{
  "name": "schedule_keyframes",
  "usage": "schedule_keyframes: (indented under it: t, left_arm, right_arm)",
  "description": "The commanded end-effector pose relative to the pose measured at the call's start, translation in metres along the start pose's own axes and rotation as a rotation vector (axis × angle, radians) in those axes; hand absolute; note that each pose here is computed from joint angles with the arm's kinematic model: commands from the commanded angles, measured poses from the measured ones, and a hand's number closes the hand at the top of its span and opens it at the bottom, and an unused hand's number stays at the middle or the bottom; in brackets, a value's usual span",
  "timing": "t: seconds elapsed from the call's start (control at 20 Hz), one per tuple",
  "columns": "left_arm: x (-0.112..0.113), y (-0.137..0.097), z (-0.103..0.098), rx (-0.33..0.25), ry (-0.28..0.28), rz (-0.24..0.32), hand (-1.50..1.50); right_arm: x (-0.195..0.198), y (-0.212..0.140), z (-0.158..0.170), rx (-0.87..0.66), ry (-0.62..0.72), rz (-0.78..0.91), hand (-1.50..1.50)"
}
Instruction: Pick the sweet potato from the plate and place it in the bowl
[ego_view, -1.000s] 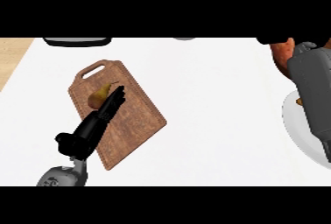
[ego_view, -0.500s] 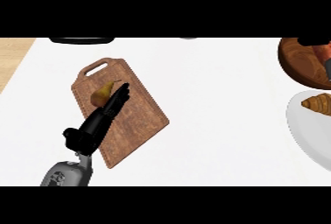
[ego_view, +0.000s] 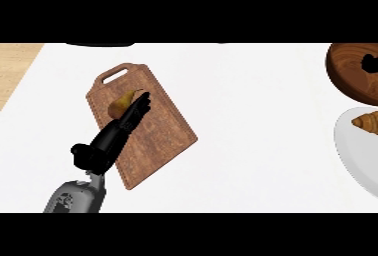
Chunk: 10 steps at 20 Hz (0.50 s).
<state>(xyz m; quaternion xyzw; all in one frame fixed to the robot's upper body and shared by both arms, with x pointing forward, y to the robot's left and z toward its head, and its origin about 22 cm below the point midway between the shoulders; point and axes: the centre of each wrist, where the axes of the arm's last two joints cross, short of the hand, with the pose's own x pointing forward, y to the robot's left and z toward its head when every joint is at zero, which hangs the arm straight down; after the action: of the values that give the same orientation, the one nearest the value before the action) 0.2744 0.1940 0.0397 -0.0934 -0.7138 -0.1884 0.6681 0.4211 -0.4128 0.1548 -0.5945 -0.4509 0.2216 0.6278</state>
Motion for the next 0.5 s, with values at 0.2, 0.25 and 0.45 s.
schedule_keyframes:
  t: [0.2,0.25,0.45]
  left_arm:
    - [0.009,-0.001,-0.002,-0.002,-0.012,-0.011,0.0]
    - [0.0,-0.001,0.002,0.008,-0.003,0.001,0.0]
    - [0.007,-0.009,-0.003,-0.006,-0.014,0.007,0.0]
  right_arm:
    - [-0.039,-0.002,-0.002,0.167,-0.034,-0.171,-1.5]
    - [-0.036,-0.007,-0.003,0.139,-0.069,-0.226,-1.5]
    - [-0.033,-0.009,-0.004,0.046,-0.055,-0.278,-1.5]
